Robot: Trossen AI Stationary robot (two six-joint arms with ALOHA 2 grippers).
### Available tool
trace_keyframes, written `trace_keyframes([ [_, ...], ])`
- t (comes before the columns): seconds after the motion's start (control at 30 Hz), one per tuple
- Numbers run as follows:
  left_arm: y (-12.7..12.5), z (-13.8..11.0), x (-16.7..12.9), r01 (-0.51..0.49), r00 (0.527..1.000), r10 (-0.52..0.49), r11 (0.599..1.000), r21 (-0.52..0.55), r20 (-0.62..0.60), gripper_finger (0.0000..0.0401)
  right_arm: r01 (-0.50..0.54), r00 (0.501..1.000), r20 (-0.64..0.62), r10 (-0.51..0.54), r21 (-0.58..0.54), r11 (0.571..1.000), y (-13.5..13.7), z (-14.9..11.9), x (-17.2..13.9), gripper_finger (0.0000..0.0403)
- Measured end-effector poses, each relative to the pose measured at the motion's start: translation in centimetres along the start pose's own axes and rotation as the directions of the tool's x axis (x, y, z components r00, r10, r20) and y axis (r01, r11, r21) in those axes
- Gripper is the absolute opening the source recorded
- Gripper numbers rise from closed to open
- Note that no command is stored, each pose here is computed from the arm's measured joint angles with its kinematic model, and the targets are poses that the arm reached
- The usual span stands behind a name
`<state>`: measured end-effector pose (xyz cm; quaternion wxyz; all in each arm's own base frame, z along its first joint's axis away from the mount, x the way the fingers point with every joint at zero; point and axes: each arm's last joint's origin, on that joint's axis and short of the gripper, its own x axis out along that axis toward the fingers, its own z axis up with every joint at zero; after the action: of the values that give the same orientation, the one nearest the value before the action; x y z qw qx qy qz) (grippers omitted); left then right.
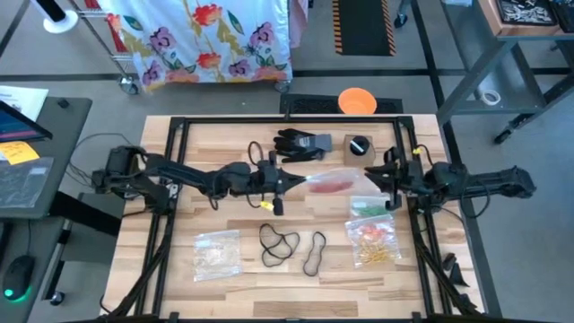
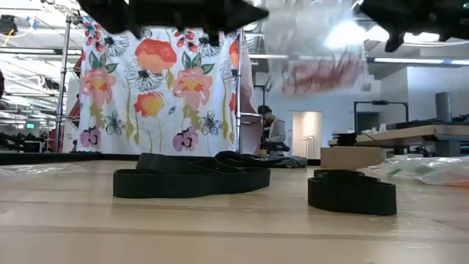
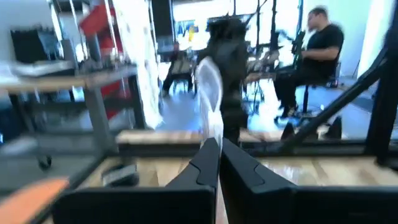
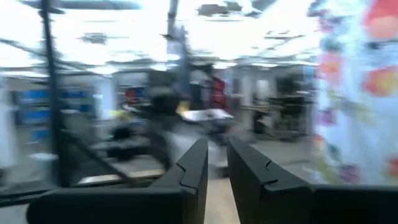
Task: Sort rubber bands
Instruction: Close the transparent zip bag containing the red rubber bands
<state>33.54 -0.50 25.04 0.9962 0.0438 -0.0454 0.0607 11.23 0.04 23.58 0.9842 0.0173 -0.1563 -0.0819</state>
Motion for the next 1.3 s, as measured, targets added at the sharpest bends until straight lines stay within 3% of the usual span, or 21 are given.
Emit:
trace_keyframes([
  [0.17,0.3,-1.6,1.0,-0.006,0.999,0.005,0.999,-0.032,-0.047,0.0,-0.088,0.994,0.062,0.086,0.022,0.996,0.5,0.5,0.1,0.0064],
  [0.3,0.1,-1.9,1.9,0.0,0.998,-0.003,0.999,-0.049,-0.061,0.0,-0.099,0.994,0.04,0.101,-0.05,0.994,0.7,0.2,0.4,0.0084],
  [0.63,-0.5,-2.3,4.3,0.059,0.993,-0.063,0.997,-0.048,-0.104,0.0,-0.113,0.988,-0.118,0.103,-0.08,0.99,1.7,-1.4,3.9,0.0224],
  [0.73,-0.6,-2.2,4.5,0.073,0.99,-0.078,0.996,-0.045,-0.119,0.0,-0.109,0.981,-0.166,0.095,-0.078,0.991,1.9,-1.9,5.1,0.0248],
  [1.03,-1.1,-2.0,4.5,0.091,0.989,-0.093,0.996,-0.022,-0.117,0.0,-0.133,0.965,-0.237,0.114,-0.066,0.989,2.7,-3.8,8.2,0.0255],
  [1.3,-1.0,-1.9,4.5,0.09,0.99,-0.092,0.996,-0.024,-0.103,0.0,-0.137,0.953,-0.28,0.112,-0.071,0.988,2.8,-4.6,8.9,0.0253],
])
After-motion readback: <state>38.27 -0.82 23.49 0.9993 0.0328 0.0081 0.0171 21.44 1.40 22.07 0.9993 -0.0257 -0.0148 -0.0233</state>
